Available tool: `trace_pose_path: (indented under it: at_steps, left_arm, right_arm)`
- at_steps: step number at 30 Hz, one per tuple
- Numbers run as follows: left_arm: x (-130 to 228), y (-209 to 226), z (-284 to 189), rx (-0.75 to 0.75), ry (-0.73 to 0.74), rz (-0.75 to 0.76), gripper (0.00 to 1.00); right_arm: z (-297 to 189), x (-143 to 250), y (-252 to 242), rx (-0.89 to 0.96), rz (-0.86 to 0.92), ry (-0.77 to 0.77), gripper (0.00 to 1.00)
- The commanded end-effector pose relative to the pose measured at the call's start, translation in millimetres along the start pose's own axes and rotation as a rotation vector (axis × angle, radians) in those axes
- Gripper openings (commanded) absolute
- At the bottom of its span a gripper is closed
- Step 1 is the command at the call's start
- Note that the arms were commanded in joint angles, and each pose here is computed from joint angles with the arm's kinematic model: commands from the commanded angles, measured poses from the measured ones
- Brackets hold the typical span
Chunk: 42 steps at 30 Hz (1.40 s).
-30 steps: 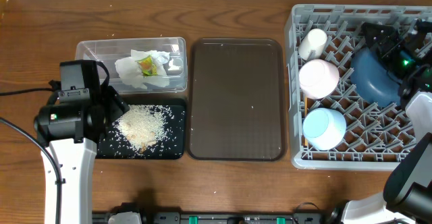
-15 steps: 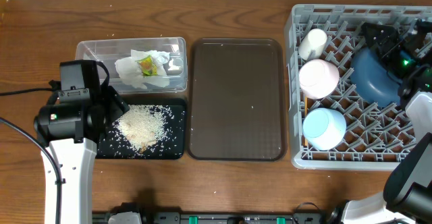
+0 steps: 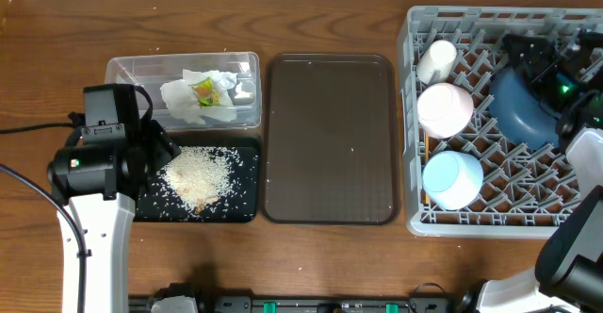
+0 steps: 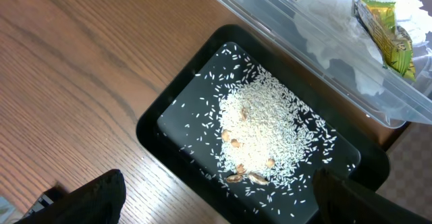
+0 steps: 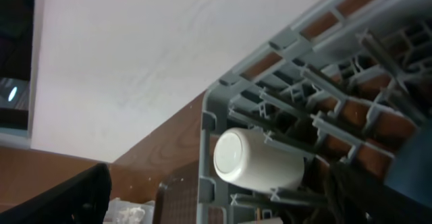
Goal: Sort waste into correct bins and load items into the dishwasher rack
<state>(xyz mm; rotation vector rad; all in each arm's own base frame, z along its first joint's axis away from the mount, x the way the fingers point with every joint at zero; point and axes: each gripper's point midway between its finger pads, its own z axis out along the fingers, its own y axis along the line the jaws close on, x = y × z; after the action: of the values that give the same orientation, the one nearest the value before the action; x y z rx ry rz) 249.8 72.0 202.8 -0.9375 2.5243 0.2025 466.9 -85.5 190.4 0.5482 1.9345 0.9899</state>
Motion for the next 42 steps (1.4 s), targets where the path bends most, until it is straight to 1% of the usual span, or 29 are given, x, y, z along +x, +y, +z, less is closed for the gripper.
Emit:
trace_pose_path:
  at_steps: [1,12,15,17,19,42]
  left_arm:
    - [-6.2,1.7,-5.3,-0.003,-0.022,-0.011,0.91]
    - [-6.3,1.6,-5.3,-0.003,-0.022,-0.011,0.91]
    - [-6.2,1.7,-5.3,-0.003,-0.022,-0.011,0.91]
    - [-6.2,1.7,-5.3,-0.003,-0.022,-0.011,0.91]
    - [-6.3,1.6,-5.3,-0.002,-0.022,-0.011,0.91]
    - [-6.2,1.7,-5.3,-0.003,-0.022,-0.011,0.91]
  right_arm:
    - [-0.5,1.5,8.0,-0.010,-0.022,0.011,0.99]
    - [0.7,6.7,8.3,-0.012,-0.007,0.031,0.99]
    - [1.4,7.5,9.0,-0.012,0.070,0.033,0.99]
    - [1.4,7.4,9.0,-0.009,0.201,0.033,0.99]
    - [1.1,7.1,8.6,-0.008,0.257,0.033,0.99]
    - [1.2,8.2,8.0,-0.005,0.262,0.036,0.99]
